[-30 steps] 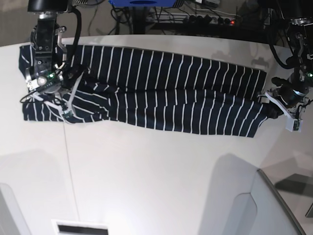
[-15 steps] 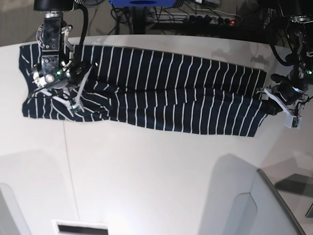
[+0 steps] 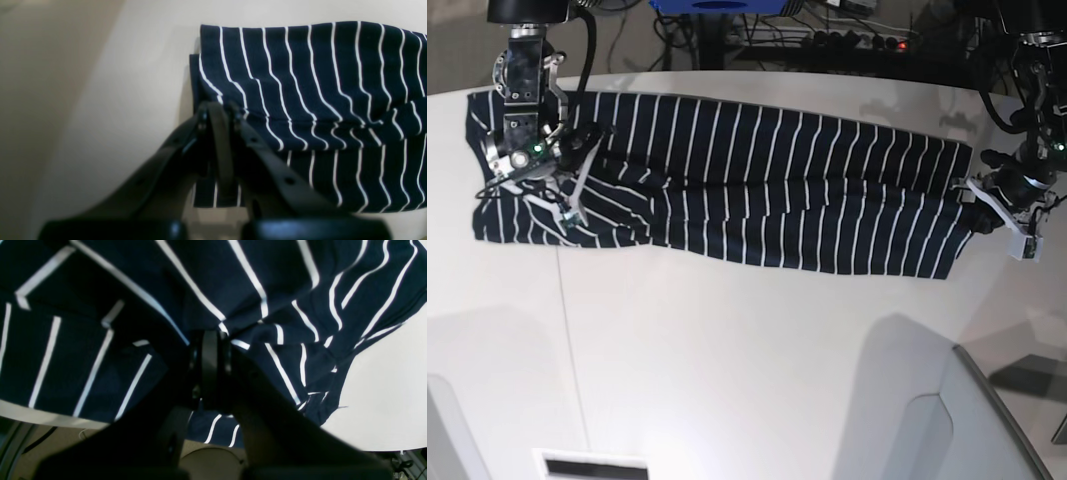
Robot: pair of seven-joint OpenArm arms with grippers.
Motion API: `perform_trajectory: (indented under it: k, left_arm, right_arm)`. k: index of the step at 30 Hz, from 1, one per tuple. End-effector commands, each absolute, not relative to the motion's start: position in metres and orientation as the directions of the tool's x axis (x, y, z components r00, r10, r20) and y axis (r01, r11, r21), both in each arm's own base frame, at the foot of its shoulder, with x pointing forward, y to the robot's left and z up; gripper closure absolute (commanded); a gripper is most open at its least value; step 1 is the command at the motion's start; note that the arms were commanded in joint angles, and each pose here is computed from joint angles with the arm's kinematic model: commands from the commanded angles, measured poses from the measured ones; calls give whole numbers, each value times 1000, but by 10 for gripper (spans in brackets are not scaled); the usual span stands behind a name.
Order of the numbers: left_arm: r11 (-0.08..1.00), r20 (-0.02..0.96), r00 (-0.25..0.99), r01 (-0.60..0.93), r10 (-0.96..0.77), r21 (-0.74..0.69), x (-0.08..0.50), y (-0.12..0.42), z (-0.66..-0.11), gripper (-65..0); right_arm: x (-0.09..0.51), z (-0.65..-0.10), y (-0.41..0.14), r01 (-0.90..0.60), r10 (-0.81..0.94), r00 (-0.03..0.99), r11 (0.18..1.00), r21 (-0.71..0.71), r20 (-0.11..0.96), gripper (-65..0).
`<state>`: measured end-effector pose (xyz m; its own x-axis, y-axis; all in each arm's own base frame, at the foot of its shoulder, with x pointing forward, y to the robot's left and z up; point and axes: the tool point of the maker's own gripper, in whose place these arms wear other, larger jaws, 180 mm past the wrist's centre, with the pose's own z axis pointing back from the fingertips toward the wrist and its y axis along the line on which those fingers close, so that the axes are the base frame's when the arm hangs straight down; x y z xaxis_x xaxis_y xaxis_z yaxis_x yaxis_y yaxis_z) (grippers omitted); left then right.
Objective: Layout the t-shirt on the table in an organized manner, then fold the t-shirt properly
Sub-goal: 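Drag the right gripper's held side toward the left gripper, then release the shirt side with the left gripper and raise it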
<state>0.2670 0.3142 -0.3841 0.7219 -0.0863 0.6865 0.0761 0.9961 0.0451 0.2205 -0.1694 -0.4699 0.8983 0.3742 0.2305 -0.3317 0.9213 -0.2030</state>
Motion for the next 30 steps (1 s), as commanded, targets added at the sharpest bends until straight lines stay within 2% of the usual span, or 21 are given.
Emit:
perform_trajectory:
  k: [1,8,11,13,15,17,21,27,30]
  left_arm:
    - [995,713,694,82,-101,62,274,319,-372,0]
    - [995,707,701,75,-98,63,271,321,-374,0]
    - [996,708,700,71,-94,62,271,322,-373,-248]
    - [996,709,699,69,-93,63,271,322,-373,-433]
    - [996,711,697,69,-93,63,272,322,-372,-558]
    - [996,715,693,67,-92,62,274,323,-371,-638]
    - [996,721,688,58,-86,64,275,326,-368,-650]
    - [989,711,693,-142,122,-32,260,374,-390,-650]
    - [993,673,736,7,73,-115,255,354,-414,-650]
  right_arm:
    - [230,-462,-172,-324,375,890,920,-221,259,-78]
    - [239,-442,-176,-307,376,879,917,-256,293,-347]
    - [245,-426,-178,-293,378,867,914,-280,325,-432]
    - [248,-414,-180,-282,378,861,912,-298,341,-513]
    - [250,-406,-181,-273,377,856,910,-311,354,-579]
    - [251,-401,-182,-268,379,849,909,-318,368,-596]
    - [252,-397,-182,-264,380,843,909,-323,380,-584]
    - [253,-398,-175,-274,394,810,909,-314,434,-584]
    - [252,-400,-172,-282,400,794,909,-307,458,-584]
